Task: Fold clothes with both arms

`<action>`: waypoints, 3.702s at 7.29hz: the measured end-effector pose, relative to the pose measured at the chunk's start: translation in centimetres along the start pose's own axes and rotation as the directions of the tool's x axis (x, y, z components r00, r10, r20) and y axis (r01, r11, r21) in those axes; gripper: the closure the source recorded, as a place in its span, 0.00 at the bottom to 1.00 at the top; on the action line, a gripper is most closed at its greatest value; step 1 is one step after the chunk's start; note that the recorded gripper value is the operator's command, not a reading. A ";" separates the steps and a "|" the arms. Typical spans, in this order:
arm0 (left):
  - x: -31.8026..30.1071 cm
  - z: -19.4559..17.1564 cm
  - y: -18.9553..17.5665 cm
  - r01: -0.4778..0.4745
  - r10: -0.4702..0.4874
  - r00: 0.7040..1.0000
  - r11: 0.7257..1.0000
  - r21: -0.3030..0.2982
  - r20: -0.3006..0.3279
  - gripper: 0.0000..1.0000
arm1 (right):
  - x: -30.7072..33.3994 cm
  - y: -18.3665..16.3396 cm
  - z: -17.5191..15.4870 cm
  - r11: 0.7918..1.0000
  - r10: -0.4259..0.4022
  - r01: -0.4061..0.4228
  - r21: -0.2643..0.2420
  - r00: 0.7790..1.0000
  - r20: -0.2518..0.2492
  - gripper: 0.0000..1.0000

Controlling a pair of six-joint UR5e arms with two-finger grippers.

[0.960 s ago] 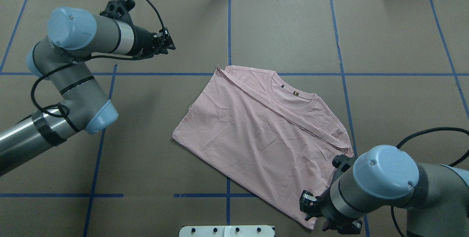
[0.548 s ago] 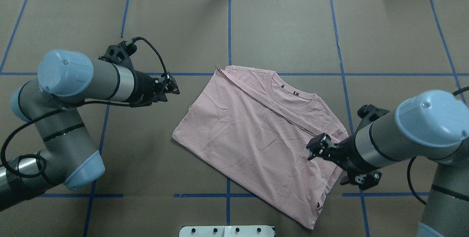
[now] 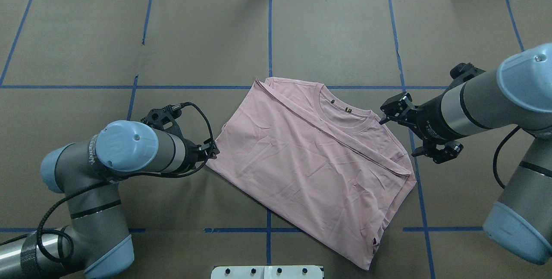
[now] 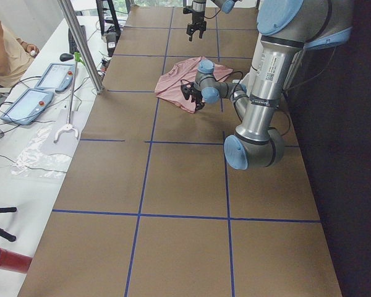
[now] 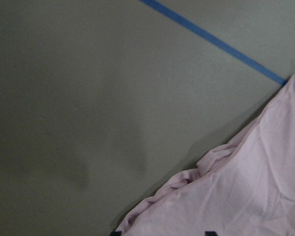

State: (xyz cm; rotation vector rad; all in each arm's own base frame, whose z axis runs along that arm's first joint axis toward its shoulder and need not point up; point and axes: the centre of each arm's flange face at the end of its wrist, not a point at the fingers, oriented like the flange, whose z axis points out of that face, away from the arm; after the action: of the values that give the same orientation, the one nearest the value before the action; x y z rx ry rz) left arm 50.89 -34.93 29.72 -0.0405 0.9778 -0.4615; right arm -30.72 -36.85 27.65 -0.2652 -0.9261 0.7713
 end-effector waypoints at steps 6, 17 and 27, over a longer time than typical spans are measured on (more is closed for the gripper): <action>0.6 1.4 0.5 -0.014 0.013 1.000 0.997 0.072 0.016 0.40 | -0.1 -0.4 0.2 1.000 0.006 -0.006 0.009 1.000 -0.002 0.00; 0.1 2.7 0.1 -0.015 0.011 0.999 0.996 0.093 0.039 0.65 | -0.2 -0.5 0.7 1.000 0.007 -0.007 0.011 1.000 -0.008 0.00; 1.0 -1.5 -7.3 -0.149 0.137 0.988 0.965 0.215 0.072 1.00 | -0.5 -0.5 0.6 1.000 0.011 -0.011 0.017 1.000 -0.001 0.00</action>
State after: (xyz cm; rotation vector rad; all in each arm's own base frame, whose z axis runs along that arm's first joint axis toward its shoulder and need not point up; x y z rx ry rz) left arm 47.50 -41.60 29.83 0.2144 0.8629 -0.4306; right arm -31.16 -37.60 27.98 -0.2563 -0.9170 0.7889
